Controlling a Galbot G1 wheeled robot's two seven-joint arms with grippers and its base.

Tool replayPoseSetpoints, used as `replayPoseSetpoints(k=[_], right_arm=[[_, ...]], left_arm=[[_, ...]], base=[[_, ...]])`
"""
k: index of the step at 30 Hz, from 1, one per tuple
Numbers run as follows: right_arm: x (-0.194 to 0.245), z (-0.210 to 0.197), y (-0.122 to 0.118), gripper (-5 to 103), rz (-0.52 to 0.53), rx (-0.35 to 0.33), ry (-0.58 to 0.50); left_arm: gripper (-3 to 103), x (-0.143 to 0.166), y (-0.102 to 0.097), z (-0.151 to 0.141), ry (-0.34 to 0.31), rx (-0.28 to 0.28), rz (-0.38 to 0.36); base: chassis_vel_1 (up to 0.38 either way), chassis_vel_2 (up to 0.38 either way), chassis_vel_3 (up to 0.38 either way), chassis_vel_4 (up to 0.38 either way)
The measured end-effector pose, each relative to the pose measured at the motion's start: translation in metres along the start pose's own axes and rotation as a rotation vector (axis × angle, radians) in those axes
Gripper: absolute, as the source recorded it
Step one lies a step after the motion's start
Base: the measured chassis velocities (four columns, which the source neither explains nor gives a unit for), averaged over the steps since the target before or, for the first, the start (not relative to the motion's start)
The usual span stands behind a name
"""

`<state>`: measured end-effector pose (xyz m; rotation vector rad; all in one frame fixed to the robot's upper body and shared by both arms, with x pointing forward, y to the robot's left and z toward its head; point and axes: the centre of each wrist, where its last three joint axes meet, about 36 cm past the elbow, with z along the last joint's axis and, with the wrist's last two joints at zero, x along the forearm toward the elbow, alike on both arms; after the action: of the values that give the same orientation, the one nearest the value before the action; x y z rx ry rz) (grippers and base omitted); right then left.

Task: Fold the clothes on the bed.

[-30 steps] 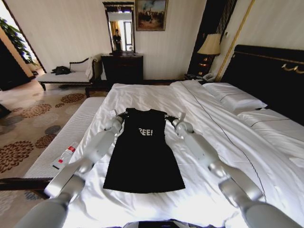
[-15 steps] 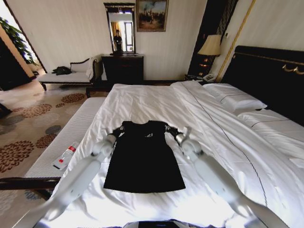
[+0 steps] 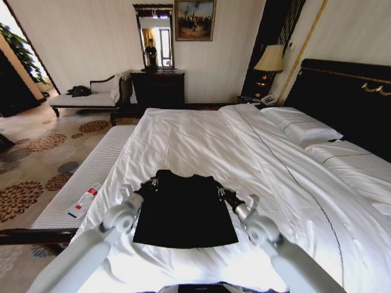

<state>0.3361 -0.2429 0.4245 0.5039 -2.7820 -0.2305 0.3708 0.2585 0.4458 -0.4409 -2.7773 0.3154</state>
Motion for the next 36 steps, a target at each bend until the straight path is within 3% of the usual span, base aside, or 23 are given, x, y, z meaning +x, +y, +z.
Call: replayPoseSetpoints(k=[11,24,36], right_arm=[[0.035,0.022,0.012,2,0.02,0.015,0.025],[0.054,0.05,0.03,2,0.033,-0.016,0.077],[0.071,0.067,0.037,2,0.041,-0.023,0.123]], left_arm=[[1,0.044,-0.006,0.051,0.082,-0.01,-0.015],[1,0.059,-0.007,0.056,0.089,-0.022,-0.036],[1,0.077,-0.016,0.083,0.139,-0.024,-0.051]], base=[[0.0,0.0,0.0,0.0],[0.0,0.0,0.0,0.0],[0.0,0.0,0.0,0.0]])
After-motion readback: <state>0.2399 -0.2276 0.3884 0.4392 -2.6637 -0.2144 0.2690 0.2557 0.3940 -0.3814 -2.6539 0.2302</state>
